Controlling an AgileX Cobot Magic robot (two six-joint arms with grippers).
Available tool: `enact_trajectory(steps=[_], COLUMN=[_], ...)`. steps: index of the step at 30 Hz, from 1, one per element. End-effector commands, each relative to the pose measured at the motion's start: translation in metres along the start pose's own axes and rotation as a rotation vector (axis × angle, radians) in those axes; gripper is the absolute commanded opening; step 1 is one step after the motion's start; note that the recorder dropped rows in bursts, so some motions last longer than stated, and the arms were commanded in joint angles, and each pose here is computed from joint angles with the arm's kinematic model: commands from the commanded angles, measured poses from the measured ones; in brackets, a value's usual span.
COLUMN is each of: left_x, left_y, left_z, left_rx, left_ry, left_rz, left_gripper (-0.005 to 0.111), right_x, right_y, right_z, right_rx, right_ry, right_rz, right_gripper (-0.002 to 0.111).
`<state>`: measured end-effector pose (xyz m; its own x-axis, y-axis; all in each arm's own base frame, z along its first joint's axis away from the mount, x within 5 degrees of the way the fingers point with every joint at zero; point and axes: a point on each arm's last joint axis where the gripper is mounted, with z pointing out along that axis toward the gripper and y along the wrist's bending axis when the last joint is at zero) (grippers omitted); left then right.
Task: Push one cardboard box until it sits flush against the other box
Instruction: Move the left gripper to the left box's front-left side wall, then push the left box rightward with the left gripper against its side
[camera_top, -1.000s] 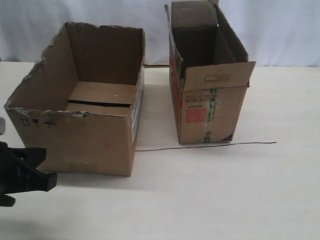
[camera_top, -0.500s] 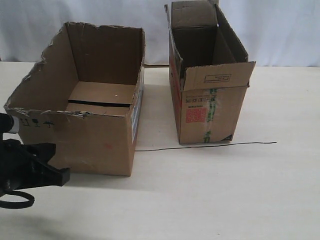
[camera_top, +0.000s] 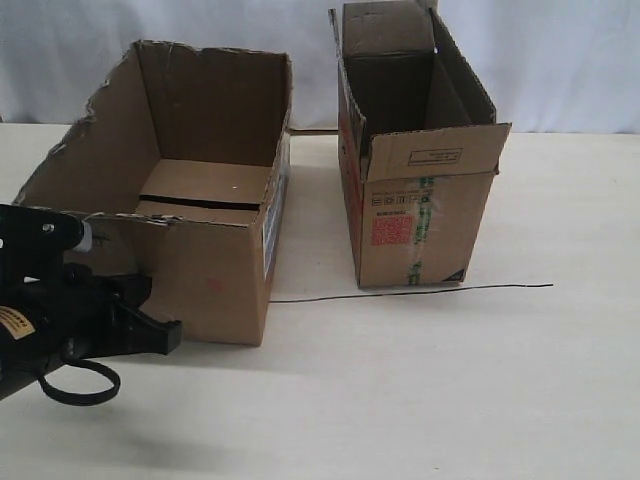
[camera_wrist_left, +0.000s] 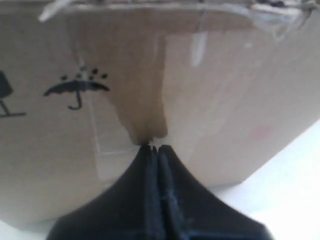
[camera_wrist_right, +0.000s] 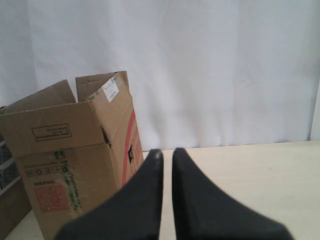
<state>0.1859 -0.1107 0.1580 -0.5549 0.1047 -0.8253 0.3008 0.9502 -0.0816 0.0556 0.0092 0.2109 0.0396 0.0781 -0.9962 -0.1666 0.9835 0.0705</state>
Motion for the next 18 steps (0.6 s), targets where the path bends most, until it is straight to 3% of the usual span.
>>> enact_trajectory(steps=[1,11,18], left_x=[-0.005,-0.025,-0.022], left_y=[-0.004,-0.012,-0.013], left_z=[0.007,0.021,0.03], left_rx=[0.015,0.02,0.009], left_ry=[-0.026,-0.079,-0.063], left_rz=[0.034,0.033,0.04], left_gripper=[0.0,0.0,0.0], right_x=[0.001,0.001,0.001], right_y=[0.0,0.0,0.0], right_z=[0.0,0.0,0.0], right_rx=[0.0,0.0,0.0], right_ry=[-0.004,-0.004,-0.004], right_rz=[-0.002,-0.002,-0.002], right_gripper=[0.005,0.005,0.005])
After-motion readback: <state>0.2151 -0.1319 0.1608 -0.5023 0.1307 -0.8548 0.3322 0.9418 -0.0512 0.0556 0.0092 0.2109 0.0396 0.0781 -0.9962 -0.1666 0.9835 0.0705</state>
